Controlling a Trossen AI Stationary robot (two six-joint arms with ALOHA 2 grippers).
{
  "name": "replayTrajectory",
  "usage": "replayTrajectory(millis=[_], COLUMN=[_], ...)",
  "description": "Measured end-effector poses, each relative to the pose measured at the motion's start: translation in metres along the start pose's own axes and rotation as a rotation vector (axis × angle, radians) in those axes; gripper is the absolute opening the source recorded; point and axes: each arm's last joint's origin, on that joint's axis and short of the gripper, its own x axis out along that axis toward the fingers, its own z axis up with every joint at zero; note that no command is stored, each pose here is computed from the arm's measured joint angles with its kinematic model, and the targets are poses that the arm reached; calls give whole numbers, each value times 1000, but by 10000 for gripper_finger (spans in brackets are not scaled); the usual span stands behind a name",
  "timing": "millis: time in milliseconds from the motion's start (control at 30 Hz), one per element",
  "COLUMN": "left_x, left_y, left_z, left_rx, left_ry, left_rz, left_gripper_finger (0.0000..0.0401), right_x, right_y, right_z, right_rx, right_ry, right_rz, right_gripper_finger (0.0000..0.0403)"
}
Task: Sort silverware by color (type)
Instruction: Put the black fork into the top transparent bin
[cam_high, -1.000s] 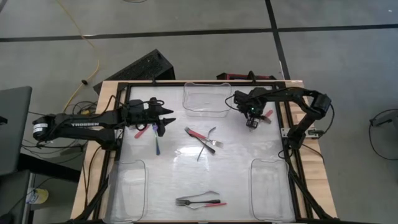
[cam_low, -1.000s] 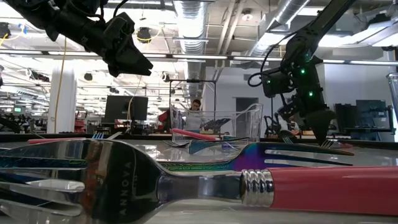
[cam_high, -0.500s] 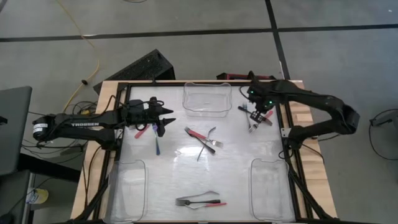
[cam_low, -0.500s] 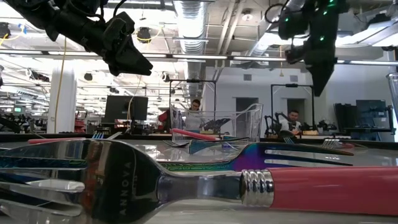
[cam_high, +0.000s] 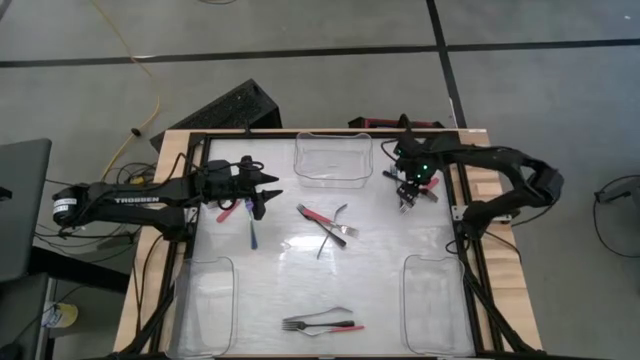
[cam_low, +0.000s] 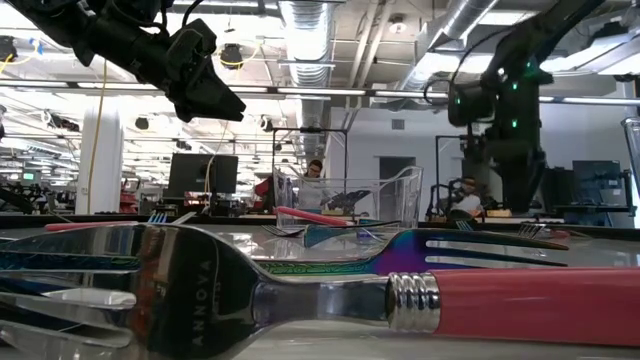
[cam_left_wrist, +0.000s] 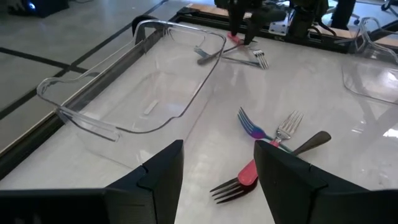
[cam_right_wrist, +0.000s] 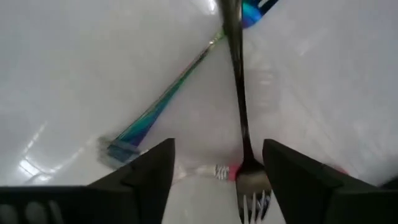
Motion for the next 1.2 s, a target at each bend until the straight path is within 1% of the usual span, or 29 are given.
replayTrajectory(millis=[167, 333, 400, 433, 500, 533, 600, 667, 700, 733, 800, 900, 967, 1133, 1200], left_x=[0, 0, 0, 0, 0, 0, 0, 0, 0, 0, 0, 0, 0, 0, 0], left_y=[0, 0, 0, 0, 0, 0, 0, 0, 0, 0, 0, 0, 0, 0, 0], left_z=[0, 0, 0, 0, 0, 0, 0, 0, 0, 0, 0, 0, 0, 0, 0], left_rx=[-1, -4, -25, -39, -60, -64, -67, -69, -69, -69, -69, -69, -62, -57, -57], left_ry=[0, 0, 0, 0, 0, 0, 0, 0, 0, 0, 0, 0, 0, -3, -3], left_rz=[0, 0, 1, 1, 2, 2, 2, 2, 2, 2, 2, 2, 2, 2, 1], left_gripper_finger=[181, 181, 181, 181, 181, 181, 181, 181, 181, 181, 181, 181, 181, 181, 181], right_x=[15, 36, 45, 48, 50, 50, 48, 41, 37, 33, 23, -1, -17, -67, -87], right_y=[-7, -8, -8, -8, -7, -7, -7, -7, -7, -8, -10, -12, -11, -6, -1], right_z=[4, 8, 9, 10, 11, 11, 11, 10, 10, 9, 8, 5, 1, -5, -5], right_rx=[19, 2, -5, -7, -10, -12, -12, -12, -12, -5, 15, 46, 55, 76, 74], right_ry=[65, 151, 191, 206, 218, 219, 209, 186, 167, 152, 115, 54, 21, -153, -247], right_rz=[-97, -107, -105, -102, -88, -80, -67, -65, -66, -76, -136, -173, -177, -171, -132], right_gripper_finger=[284, 285, 278, 268, 231, 205, 139, 61, 35, 26, 29, 32, 28, 28, 28])
